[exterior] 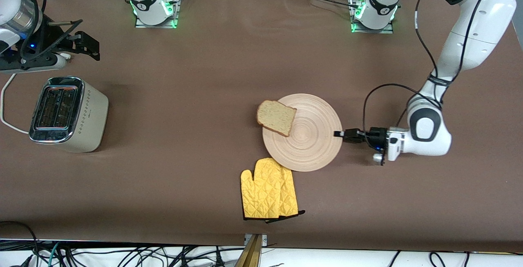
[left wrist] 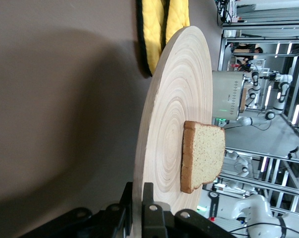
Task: Move plate and put bread in toaster
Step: 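Drag the wooden plate with bread toward the toaster with the left gripper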
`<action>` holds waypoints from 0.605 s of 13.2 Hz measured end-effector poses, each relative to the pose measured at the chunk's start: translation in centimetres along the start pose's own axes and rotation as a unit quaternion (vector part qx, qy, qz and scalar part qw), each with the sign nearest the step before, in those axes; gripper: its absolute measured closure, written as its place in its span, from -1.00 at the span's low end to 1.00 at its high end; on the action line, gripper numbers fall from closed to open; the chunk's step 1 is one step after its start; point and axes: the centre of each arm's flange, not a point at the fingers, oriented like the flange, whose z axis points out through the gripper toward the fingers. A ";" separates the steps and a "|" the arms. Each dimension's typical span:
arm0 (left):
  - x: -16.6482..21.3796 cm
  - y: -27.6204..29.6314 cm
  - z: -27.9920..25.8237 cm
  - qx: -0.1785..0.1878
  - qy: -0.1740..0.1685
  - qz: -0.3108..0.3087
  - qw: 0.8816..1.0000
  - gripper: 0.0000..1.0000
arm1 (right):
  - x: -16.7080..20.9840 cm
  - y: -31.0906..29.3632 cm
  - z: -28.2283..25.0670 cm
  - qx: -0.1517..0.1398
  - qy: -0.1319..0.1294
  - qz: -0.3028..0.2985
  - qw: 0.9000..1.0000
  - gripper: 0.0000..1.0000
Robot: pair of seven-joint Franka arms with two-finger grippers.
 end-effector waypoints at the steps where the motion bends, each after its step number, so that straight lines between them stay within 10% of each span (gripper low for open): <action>1: -0.9 0.0 2.6 -0.007 0.003 -0.013 1.000 0.80 | 0.0 0.0 0.1 0.000 -0.001 0.000 1.000 -1.00; 6: -3.6 -0.4 8.2 0.028 0.017 -0.033 0.999 0.80 | 0.1 0.0 0.1 0.000 -0.001 0.000 1.000 -1.00; 8: -3.5 -0.3 7.8 0.025 0.020 -0.034 0.999 0.50 | 0.1 0.1 0.1 0.000 -0.001 0.001 1.000 -1.00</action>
